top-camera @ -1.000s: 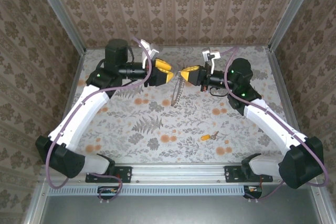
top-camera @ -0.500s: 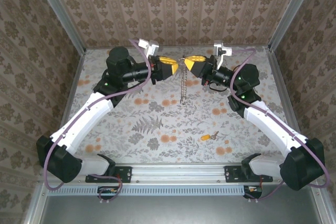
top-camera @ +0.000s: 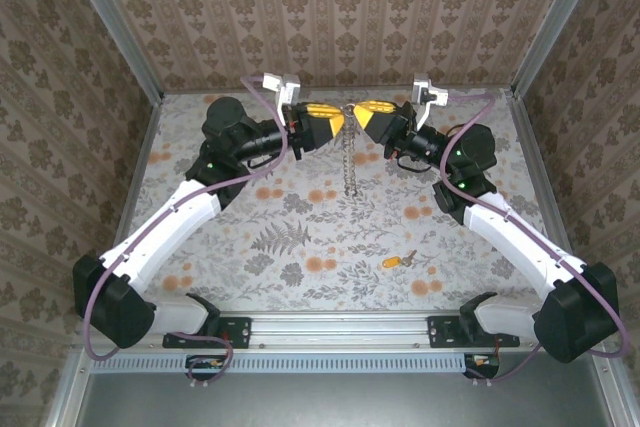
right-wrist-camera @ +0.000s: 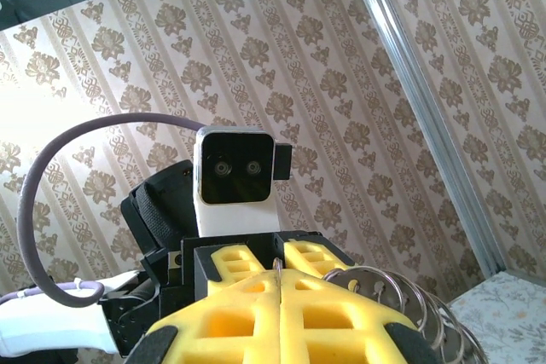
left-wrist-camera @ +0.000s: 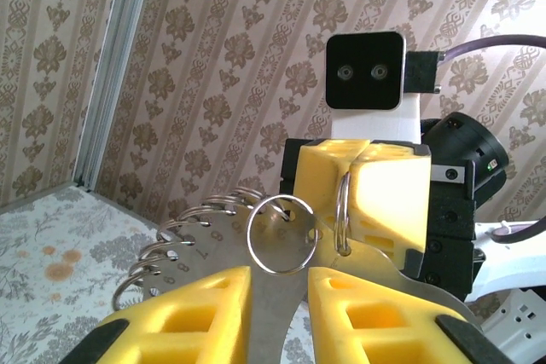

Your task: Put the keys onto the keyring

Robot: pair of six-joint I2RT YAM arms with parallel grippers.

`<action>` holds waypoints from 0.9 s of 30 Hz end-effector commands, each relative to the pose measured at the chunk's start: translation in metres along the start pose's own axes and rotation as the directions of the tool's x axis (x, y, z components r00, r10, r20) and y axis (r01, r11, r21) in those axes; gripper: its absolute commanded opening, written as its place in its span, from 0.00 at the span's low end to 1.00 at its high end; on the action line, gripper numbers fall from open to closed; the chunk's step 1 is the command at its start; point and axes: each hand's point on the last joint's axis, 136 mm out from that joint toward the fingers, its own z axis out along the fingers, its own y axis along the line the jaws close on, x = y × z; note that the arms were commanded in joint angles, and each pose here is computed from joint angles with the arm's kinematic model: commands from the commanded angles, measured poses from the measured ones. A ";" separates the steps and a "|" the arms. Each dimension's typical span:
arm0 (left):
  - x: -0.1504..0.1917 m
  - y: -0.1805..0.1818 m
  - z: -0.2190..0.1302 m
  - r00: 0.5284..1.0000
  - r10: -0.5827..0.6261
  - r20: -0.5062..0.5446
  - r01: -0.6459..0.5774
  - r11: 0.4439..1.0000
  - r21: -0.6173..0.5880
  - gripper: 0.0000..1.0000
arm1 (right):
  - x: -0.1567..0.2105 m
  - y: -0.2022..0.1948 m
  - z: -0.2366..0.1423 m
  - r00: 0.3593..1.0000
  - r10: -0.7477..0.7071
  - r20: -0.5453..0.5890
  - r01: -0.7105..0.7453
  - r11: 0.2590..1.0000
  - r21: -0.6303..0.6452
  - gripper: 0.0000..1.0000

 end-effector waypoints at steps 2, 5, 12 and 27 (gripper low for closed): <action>-0.023 -0.021 -0.008 0.996 0.035 0.084 -0.039 0.998 0.039 0.25 | -0.012 0.009 -0.002 0.998 -0.033 0.058 0.034 0.999 -0.017 0.00; -0.028 -0.026 -0.011 0.994 0.046 0.099 -0.051 0.998 0.040 0.25 | -0.011 0.009 -0.002 0.998 -0.033 0.055 0.034 0.999 -0.020 0.00; -0.035 -0.033 -0.012 0.992 0.049 0.118 -0.056 0.997 0.058 0.25 | -0.009 0.009 -0.002 0.998 -0.029 0.047 0.030 0.999 -0.022 0.00; -0.030 -0.034 0.000 0.995 0.019 0.098 -0.030 0.993 0.110 0.24 | -0.008 0.009 -0.001 0.999 -0.026 0.044 0.027 0.999 -0.026 0.00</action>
